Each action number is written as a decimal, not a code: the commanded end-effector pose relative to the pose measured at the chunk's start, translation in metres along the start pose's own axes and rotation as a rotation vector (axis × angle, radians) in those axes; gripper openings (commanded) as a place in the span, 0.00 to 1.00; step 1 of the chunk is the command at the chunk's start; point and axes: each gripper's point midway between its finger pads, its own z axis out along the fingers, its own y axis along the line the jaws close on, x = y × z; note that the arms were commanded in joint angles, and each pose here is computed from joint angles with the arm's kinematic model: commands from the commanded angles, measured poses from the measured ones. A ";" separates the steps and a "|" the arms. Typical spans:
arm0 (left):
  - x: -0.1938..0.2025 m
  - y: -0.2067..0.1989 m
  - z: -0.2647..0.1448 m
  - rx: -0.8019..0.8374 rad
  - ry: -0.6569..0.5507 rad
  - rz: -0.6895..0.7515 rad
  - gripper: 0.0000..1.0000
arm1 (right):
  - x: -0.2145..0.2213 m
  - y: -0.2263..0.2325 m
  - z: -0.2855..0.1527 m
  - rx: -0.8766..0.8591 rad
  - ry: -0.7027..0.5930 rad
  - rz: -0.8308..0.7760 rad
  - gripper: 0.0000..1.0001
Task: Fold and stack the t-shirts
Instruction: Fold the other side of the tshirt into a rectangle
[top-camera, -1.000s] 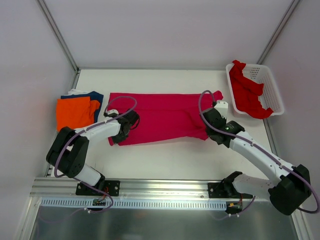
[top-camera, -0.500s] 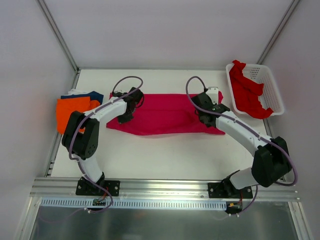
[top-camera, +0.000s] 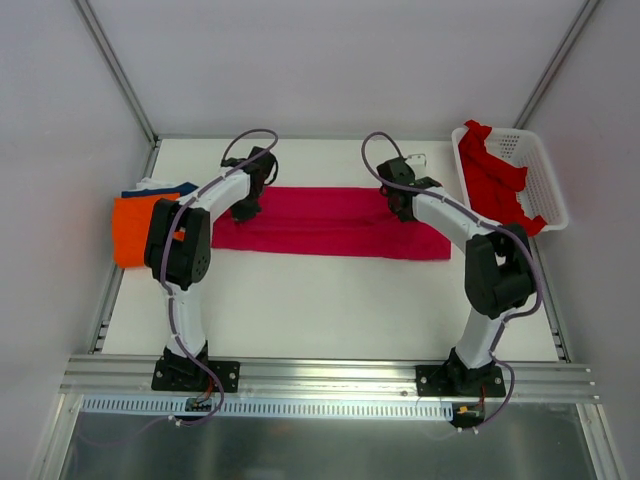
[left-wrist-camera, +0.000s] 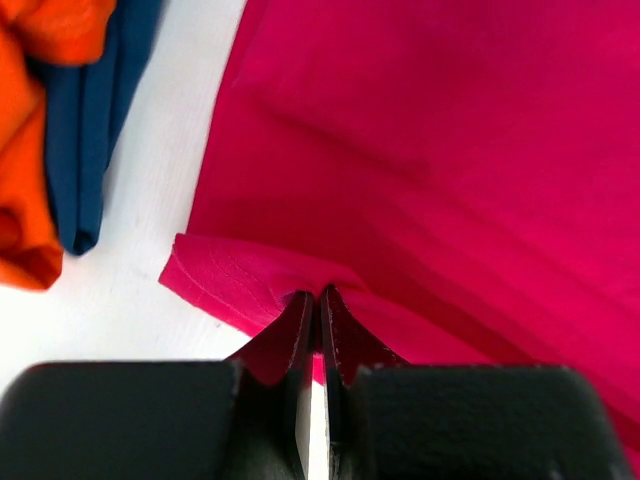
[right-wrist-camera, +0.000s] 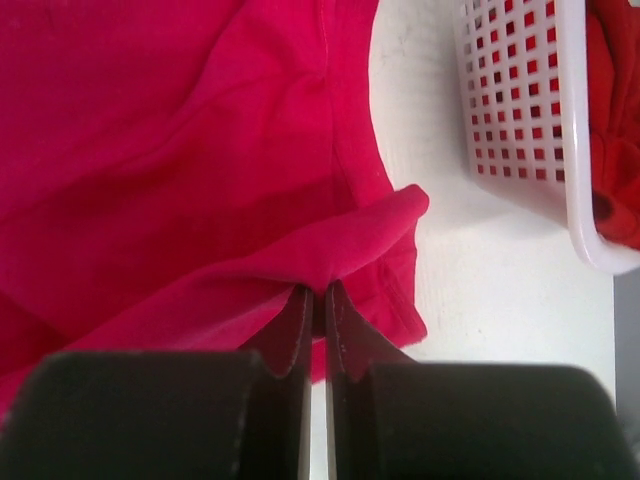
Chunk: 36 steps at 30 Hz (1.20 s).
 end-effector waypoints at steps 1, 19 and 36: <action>-0.020 -0.005 -0.002 0.023 -0.005 0.049 0.00 | -0.022 0.000 0.005 0.003 -0.023 -0.005 0.00; -0.040 -0.008 0.020 -0.014 -0.011 0.042 0.81 | -0.045 0.011 0.049 0.032 -0.004 -0.025 0.28; -0.094 0.001 -0.101 0.137 -0.276 -0.060 0.99 | -0.111 -0.059 -0.019 0.037 -0.201 0.119 0.60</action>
